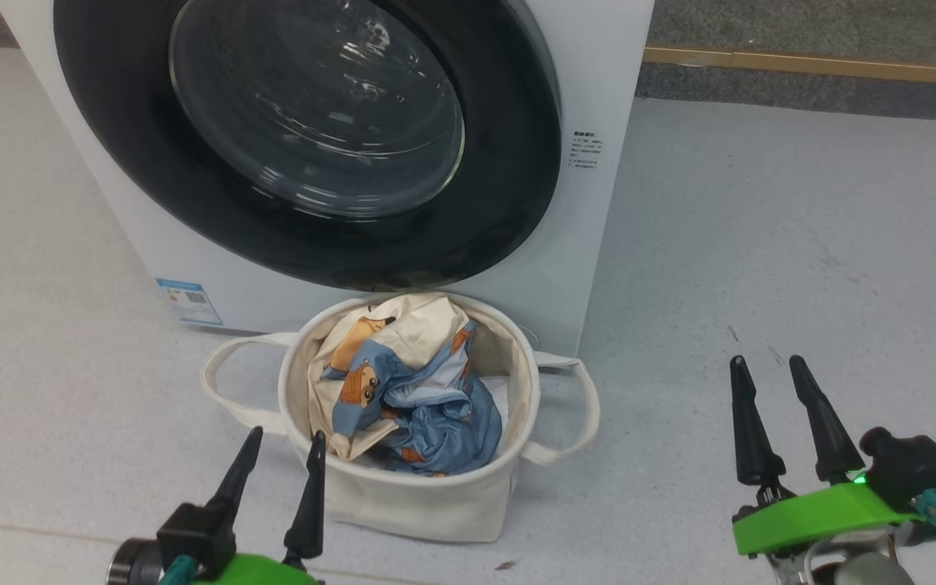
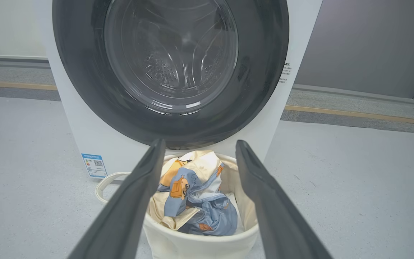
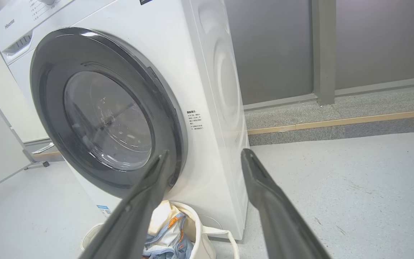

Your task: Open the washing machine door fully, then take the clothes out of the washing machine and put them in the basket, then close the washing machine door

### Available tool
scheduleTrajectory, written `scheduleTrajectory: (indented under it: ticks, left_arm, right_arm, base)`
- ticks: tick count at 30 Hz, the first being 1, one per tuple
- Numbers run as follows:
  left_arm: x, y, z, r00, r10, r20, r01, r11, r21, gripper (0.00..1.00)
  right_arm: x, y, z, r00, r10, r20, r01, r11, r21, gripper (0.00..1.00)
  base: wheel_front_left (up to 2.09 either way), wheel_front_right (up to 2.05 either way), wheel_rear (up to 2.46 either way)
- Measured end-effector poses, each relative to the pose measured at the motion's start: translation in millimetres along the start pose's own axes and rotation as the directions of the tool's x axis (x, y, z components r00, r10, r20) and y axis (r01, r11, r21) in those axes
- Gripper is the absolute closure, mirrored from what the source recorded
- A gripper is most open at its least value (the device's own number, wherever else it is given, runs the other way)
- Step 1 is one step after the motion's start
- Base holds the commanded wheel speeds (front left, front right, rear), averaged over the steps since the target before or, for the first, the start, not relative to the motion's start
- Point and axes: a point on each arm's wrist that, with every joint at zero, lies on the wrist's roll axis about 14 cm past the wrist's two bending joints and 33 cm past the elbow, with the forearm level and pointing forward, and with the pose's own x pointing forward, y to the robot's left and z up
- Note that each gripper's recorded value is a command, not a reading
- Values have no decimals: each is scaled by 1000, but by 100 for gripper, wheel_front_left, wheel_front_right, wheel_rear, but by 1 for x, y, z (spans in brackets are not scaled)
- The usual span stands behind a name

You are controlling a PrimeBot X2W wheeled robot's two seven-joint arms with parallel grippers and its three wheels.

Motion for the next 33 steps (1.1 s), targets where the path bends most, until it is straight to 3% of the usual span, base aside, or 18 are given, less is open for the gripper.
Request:
scheduleTrajectory:
  ticks: [17,22,33]
  left_arm:
    - [0,1,-5,1000,8,-13,-8,1000,1,0]
    - [1,1,-5,1000,8,-16,-8,1000,0,0]
    - [1,2,-6,1000,9,-16,-9,1000,0,0]
  right_arm:
    - [2,1,-7,1000,5,-21,-5,1000,-7,0]
    - [-2,-12,-20,998,-25,-66,20,997,-74,0]
    - [-2,-13,-23,997,-29,-77,22,996,-81,0]
  base:
    - [0,0,0]
    - [0,0,0]
    - [0,0,0]
